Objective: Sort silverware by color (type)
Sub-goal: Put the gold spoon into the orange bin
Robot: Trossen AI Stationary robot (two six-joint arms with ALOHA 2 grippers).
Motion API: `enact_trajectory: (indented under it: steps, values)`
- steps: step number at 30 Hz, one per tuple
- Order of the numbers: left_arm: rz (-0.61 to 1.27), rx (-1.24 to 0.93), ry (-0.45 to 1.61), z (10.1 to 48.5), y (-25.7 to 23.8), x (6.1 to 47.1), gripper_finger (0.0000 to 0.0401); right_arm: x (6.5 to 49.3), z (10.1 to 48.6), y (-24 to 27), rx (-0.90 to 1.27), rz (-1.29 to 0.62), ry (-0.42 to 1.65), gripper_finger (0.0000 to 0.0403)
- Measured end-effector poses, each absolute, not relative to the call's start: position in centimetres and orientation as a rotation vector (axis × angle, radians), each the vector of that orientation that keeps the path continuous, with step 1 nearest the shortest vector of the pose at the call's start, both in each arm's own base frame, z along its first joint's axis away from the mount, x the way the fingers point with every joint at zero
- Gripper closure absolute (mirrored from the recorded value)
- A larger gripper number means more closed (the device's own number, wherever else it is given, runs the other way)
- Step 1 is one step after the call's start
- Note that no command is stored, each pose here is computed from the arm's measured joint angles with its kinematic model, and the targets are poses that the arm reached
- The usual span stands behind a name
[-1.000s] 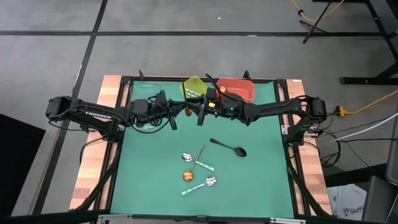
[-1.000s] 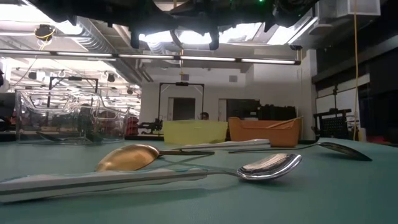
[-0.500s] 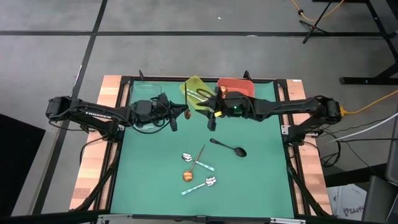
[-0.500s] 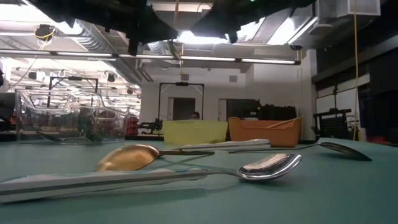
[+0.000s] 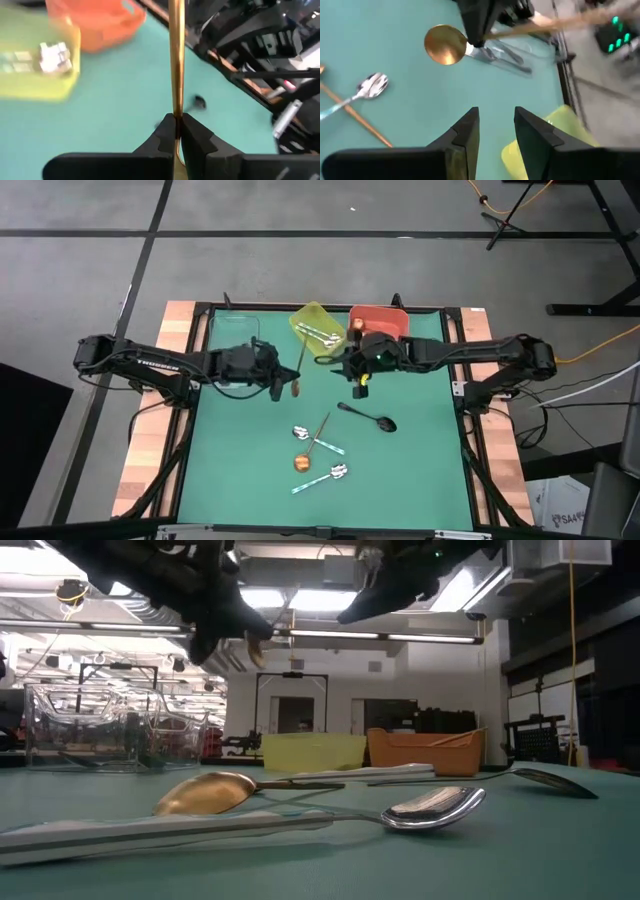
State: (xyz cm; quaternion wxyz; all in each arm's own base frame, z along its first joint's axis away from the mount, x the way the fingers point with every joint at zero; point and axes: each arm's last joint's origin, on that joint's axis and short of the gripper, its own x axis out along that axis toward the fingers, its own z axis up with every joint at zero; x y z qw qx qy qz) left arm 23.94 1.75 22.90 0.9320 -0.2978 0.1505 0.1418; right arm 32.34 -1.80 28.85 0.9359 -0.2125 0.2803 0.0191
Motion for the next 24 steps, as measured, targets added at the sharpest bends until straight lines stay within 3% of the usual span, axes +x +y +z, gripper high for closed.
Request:
enact_trajectory:
  steps: [5,12,24]
  values:
    - [0.25,-0.723,0.368,22.5,1.5,23.8,0.0391,32.8,29.4,1.2,-0.648,0.14,0.476,0.0288]
    - [0.161,-0.887,0.404,22.5,1.2,23.8,0.039,33.7,29.6,4.4,-0.904,0.107,0.383,0.0288]
    - [0.119,-0.991,0.431,22.5,0.6,23.8,0.039,37.3,25.8,5.6,-1.124,0.072,0.343,0.0288]
